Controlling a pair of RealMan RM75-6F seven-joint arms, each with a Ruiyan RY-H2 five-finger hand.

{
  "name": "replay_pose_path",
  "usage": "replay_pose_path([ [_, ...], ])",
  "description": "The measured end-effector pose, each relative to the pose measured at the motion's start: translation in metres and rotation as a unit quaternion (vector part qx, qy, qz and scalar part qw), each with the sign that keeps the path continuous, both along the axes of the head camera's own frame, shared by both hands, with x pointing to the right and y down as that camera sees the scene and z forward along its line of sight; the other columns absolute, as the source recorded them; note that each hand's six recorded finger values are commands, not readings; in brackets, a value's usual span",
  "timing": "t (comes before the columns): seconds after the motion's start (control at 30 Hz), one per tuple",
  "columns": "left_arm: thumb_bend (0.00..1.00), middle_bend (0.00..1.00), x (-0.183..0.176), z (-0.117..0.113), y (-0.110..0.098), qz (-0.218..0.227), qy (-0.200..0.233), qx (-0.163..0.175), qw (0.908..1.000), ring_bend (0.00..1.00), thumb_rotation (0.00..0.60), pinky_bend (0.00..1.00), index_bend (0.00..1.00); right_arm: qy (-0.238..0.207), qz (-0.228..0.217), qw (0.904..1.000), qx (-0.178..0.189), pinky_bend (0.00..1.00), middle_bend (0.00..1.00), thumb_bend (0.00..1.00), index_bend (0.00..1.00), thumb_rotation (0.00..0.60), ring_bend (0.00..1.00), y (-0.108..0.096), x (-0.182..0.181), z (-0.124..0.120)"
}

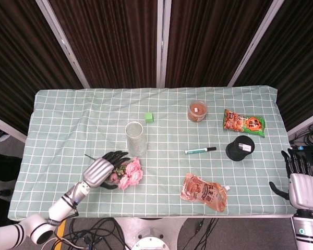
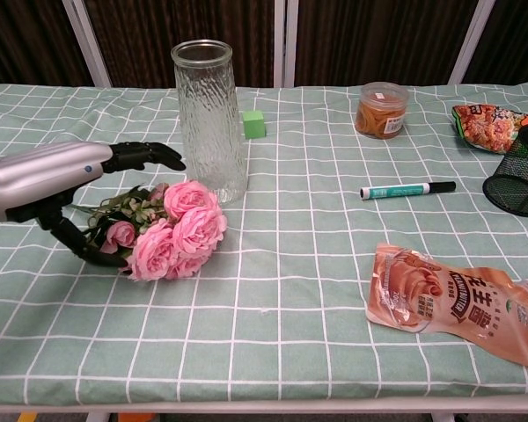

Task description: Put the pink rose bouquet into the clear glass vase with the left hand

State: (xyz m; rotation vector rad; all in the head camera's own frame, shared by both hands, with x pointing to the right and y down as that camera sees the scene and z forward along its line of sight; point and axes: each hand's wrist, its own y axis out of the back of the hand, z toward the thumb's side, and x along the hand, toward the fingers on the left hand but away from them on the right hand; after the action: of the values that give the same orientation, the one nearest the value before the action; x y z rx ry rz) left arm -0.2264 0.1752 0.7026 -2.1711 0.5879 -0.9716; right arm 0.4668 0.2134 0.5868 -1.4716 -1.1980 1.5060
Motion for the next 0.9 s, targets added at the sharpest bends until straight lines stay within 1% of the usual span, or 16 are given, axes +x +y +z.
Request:
replay_pose_path([
  [0.17, 0.0, 0.04, 0.011, 0.01, -0.001, 0.004, 0.002, -0.014, 0.9999, 0.05, 0.6, 0.15, 0.12, 0.0, 0.005, 1.0, 0.0, 0.0, 0.0, 0.1, 0.0, 0.6, 0.0, 0.001, 0.004, 0.0],
  [0.4, 0.0, 0.04, 0.025, 0.019, -0.005, 0.009, 0.008, -0.021, 0.9997, 0.05, 0.6, 0.15, 0.12, 0.0, 0.008, 1.0, 0.001, 0.0, 0.0, 0.1, 0.0, 0.6, 0.0, 0.002, 0.007, -0.001],
  [0.53, 0.0, 0.04, 0.026, 0.023, -0.006, 0.01, 0.005, -0.029, 0.9995, 0.05, 0.6, 0.16, 0.12, -0.001, 0.01, 1.0, 0.001, 0.0, 0.0, 0.1, 0.0, 0.6, 0.0, 0.002, 0.008, -0.001],
  [0.77, 0.0, 0.05, 0.023, 0.028, -0.005, 0.022, -0.015, -0.049, 0.9984, 0.05, 0.6, 0.17, 0.12, 0.0, 0.01, 1.0, 0.002, 0.0, 0.0, 0.11, 0.0, 0.6, 0.0, 0.002, 0.009, -0.001],
  [0.9, 0.0, 0.06, 0.023, 0.028, -0.006, 0.023, -0.017, -0.05, 0.9983, 0.06, 0.6, 0.17, 0.12, 0.0, 0.009, 1.0, 0.002, 0.0, 0.0, 0.11, 0.0, 0.6, 0.0, 0.002, 0.008, -0.001],
])
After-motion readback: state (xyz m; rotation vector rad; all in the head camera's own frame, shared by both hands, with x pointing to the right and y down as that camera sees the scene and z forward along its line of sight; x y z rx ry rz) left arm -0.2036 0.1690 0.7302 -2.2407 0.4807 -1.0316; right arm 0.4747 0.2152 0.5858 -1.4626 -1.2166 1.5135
